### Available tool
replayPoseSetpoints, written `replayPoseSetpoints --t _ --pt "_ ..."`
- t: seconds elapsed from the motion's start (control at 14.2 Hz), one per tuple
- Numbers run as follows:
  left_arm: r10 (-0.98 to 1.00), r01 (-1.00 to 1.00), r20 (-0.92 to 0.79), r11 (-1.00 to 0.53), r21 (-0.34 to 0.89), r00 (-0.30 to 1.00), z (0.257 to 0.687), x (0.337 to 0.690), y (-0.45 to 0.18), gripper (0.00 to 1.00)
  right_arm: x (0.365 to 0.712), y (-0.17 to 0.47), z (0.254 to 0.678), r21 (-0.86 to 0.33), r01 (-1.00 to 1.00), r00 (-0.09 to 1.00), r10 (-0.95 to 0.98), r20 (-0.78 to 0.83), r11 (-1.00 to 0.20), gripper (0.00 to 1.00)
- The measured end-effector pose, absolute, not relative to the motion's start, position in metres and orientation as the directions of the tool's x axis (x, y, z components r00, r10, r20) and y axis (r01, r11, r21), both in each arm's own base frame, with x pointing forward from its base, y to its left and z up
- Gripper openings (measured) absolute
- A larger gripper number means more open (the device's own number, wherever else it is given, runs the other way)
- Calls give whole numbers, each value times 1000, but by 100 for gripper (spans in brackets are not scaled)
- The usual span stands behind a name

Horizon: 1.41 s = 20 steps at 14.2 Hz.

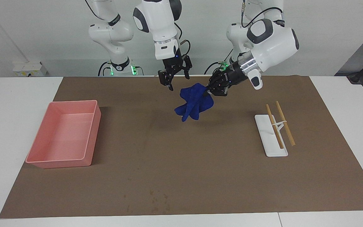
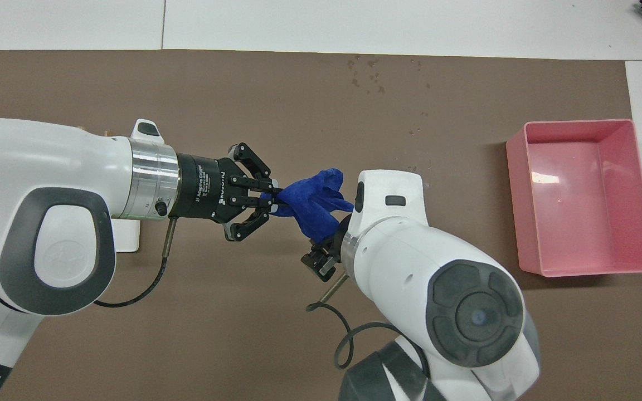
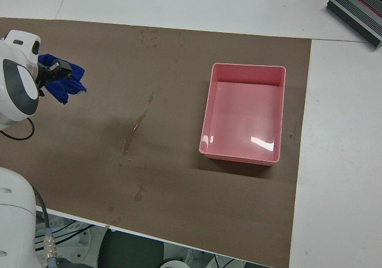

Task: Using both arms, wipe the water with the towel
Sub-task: 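Grasp the towel with the right gripper beside the left gripper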

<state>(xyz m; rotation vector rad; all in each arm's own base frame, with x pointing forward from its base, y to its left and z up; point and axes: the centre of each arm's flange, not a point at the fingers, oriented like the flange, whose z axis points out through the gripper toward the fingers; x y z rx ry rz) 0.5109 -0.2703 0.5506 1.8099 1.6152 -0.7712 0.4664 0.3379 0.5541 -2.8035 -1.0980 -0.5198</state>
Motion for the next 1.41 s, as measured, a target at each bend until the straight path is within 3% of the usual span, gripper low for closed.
replayPoseSetpoints --t 0.28,0.92,1.41 --pt "654 994 -751 -98 43 96 551 507 -276 11 479 333 548 98 730 606 707 363 -676 100" --pt "650 990 -747 -113 81 135 554 497 -302 11 505 330 528 95 732 591 697 406 -675 100" --pt "608 925 -700 -303 230 374 551 492 -304 11 503 333 525 175 758 541 755 372 -629 100"
